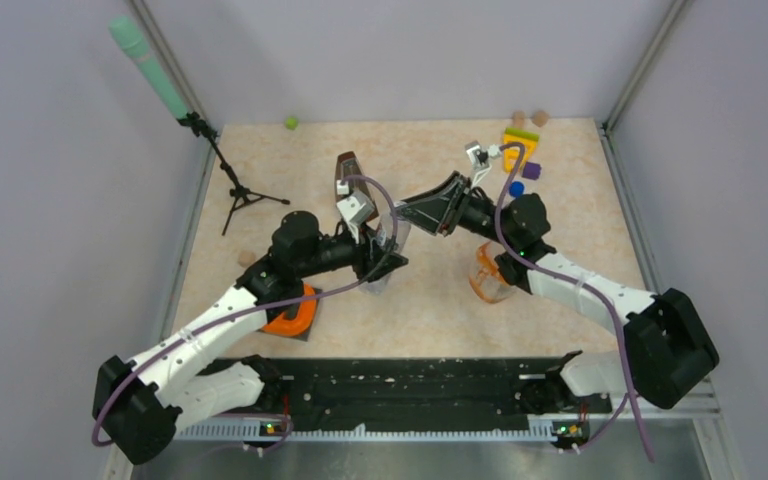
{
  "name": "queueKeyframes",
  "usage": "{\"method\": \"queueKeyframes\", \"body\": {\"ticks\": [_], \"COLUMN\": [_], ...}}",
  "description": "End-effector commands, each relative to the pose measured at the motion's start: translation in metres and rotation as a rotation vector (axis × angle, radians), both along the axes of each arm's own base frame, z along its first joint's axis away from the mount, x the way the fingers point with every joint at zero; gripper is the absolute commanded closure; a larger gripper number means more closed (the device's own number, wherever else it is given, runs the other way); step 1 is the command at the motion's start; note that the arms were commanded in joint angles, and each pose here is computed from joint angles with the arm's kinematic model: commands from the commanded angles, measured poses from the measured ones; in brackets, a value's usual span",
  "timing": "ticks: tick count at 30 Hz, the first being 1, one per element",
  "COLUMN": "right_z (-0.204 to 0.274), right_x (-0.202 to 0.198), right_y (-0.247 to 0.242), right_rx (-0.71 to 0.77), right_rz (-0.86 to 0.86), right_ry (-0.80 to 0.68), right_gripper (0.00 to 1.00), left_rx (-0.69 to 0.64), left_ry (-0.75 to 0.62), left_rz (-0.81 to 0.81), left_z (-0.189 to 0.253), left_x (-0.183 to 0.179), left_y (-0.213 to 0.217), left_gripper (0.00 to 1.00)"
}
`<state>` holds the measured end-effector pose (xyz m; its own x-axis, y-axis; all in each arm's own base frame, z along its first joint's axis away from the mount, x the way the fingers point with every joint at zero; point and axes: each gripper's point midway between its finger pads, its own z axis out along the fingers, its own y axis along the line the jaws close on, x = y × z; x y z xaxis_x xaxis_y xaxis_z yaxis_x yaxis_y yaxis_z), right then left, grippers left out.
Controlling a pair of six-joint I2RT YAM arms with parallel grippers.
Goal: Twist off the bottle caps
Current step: Unscrew the bottle cap from the plastic bottle.
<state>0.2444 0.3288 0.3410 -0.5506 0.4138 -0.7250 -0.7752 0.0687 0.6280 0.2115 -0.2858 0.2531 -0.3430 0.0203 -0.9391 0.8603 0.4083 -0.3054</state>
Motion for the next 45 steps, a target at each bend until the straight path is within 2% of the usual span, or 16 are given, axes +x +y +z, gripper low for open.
{"method": "queueKeyframes", "body": {"ticks": [1, 11, 16, 19, 22, 26, 31, 36, 45], "right_z": [0.024, 0.024, 0.02, 0.012, 0.007, 0.003, 0.006, 0.008, 0.012], "right_x": [-0.027, -0.036, -0.032, -0.018, -0.002, 0.001, 0.004, 0.003, 0.007], "right_y": [-0.003, -0.005, -0.005, -0.005, -0.011, -0.014, -0.018, -0.015, -0.017], "right_rx": [0.102, 0.08, 0.056, 0.006, -0.046, -0.104, -0.116, -0.113, -0.081], "right_rz": [0.128, 0.153, 0.129, 0.053, -0.061, -0.093, -0.125, -0.113, -0.133], "right_ry": [-0.106, -0.172, -0.153, -0.113, -0.084, -0.074, -0.066, -0.066, -0.056], "right_gripper": [1.0, 1.0, 1.0, 0.93, 0.79, 0.59, 0.5, 0.48, 0.47], "left_rx": [-0.131, -0.098, -0.077, -0.059, -0.026, -0.012, 0.037, 0.071, 0.153], "left_ry": [-0.096, -0.055, -0.059, -0.088, -0.103, -0.105, -0.084, -0.049, -0.059], "left_rz": [-0.171, -0.328, -0.24, -0.122, -0.043, -0.029, -0.026, -0.055, -0.006], "left_z": [0.053, 0.056, 0.051, 0.046, 0.038, 0.036, 0.033, 0.024, 0.009], "left_x": [-0.024, -0.043, -0.03, -0.012, 0.002, 0.005, 0.007, 0.003, 0.006], "left_y": [-0.016, -0.023, -0.02, -0.013, -0.008, -0.007, -0.009, -0.017, -0.026], "left_gripper": [1.0, 1.0, 1.0, 1.0, 1.0, 1.0, 1.0, 1.0, 1.0]}}
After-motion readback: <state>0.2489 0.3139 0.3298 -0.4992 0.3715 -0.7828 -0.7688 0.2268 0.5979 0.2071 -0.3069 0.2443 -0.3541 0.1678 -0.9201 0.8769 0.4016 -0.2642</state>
